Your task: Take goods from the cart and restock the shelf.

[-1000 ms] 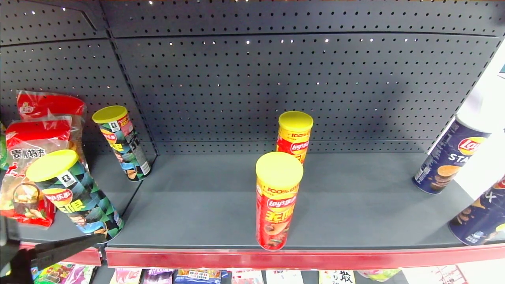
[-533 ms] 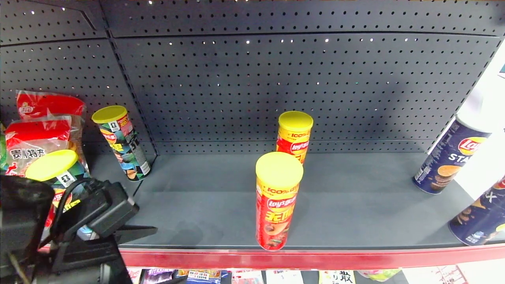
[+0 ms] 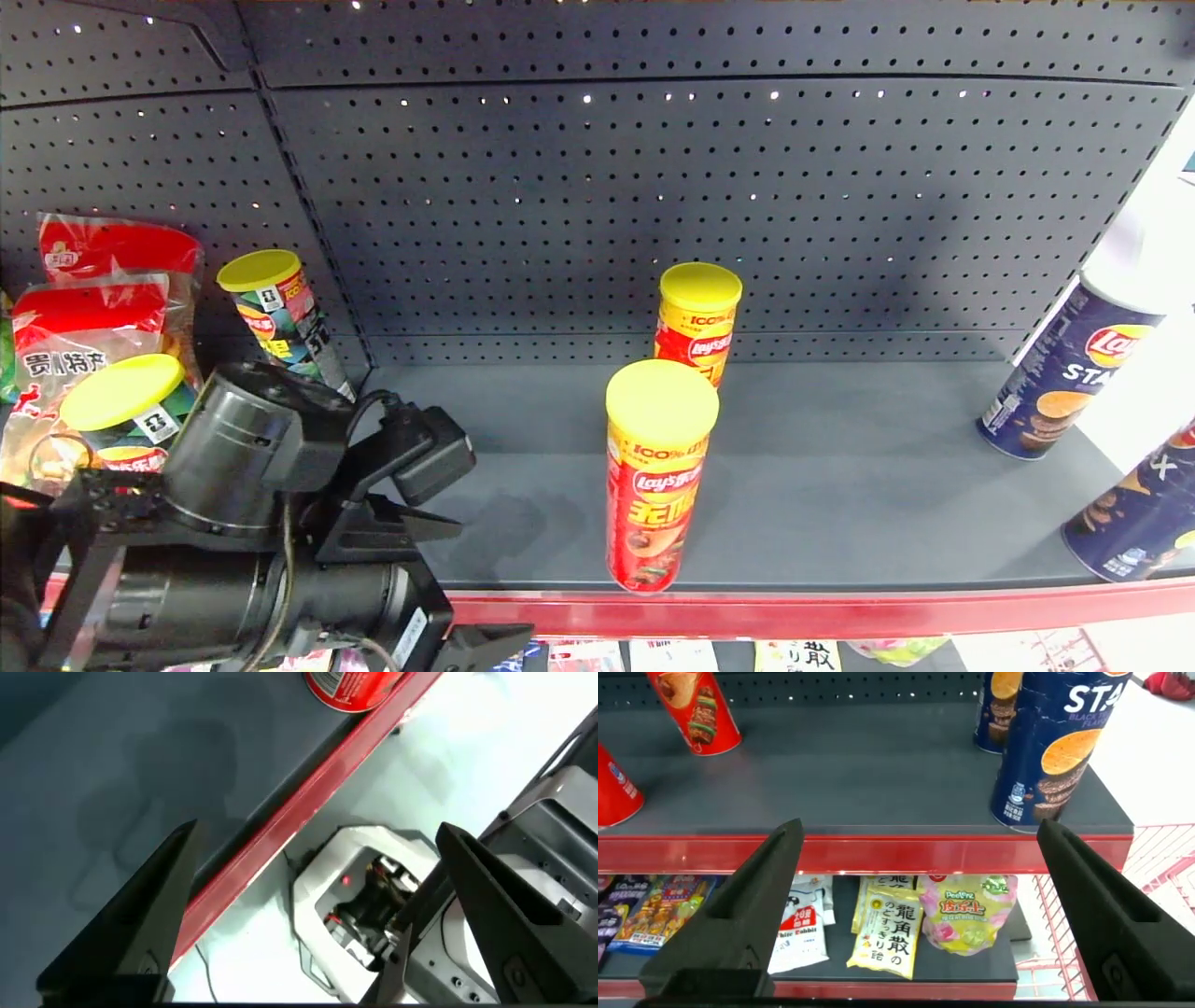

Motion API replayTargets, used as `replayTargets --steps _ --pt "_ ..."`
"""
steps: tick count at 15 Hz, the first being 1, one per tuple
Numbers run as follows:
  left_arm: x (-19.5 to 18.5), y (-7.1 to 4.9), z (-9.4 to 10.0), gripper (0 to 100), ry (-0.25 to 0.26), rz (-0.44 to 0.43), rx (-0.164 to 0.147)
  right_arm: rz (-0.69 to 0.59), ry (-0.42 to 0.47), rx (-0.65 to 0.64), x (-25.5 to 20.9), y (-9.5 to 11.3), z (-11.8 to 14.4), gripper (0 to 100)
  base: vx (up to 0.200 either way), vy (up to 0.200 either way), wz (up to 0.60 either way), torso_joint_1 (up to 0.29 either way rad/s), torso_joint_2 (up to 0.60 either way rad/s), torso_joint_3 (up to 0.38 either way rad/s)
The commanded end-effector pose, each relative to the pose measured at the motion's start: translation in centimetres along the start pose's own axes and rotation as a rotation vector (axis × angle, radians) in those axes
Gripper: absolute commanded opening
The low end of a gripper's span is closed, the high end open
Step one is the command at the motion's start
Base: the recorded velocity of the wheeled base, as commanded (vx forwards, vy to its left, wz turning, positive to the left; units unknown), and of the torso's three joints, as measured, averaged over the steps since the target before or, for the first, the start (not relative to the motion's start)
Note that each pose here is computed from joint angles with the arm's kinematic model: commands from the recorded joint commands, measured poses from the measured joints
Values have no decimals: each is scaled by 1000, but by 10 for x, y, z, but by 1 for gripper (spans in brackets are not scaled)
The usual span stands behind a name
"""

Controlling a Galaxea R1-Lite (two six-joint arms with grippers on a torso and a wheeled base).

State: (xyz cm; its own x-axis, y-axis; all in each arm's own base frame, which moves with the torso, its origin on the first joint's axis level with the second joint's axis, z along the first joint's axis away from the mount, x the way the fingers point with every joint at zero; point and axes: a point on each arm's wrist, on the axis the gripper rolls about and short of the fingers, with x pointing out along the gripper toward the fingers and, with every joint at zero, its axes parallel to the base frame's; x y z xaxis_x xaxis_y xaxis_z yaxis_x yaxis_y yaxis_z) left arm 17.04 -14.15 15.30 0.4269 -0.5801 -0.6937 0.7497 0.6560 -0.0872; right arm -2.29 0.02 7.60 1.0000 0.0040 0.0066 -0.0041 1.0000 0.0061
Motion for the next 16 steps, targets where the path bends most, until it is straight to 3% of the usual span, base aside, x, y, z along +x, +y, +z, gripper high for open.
replayTargets --steps 1,3,8,16 --pt "18 2 3 100 46 -7 -3 1 0 0 0 0 0 100 0 0 0 0 0 0" --pt "33 3 4 100 86 -13 -1 1 0 0 0 0 0 100 0 0 0 0 0 0" --pt "57 8 11 100 119 15 -3 1 0 0 0 0 0 100 0 0 0 0 0 0" --pt "81 16 25 100 120 114 1 1 0 0 0 0 0 100 0 0 0 0 0 0"
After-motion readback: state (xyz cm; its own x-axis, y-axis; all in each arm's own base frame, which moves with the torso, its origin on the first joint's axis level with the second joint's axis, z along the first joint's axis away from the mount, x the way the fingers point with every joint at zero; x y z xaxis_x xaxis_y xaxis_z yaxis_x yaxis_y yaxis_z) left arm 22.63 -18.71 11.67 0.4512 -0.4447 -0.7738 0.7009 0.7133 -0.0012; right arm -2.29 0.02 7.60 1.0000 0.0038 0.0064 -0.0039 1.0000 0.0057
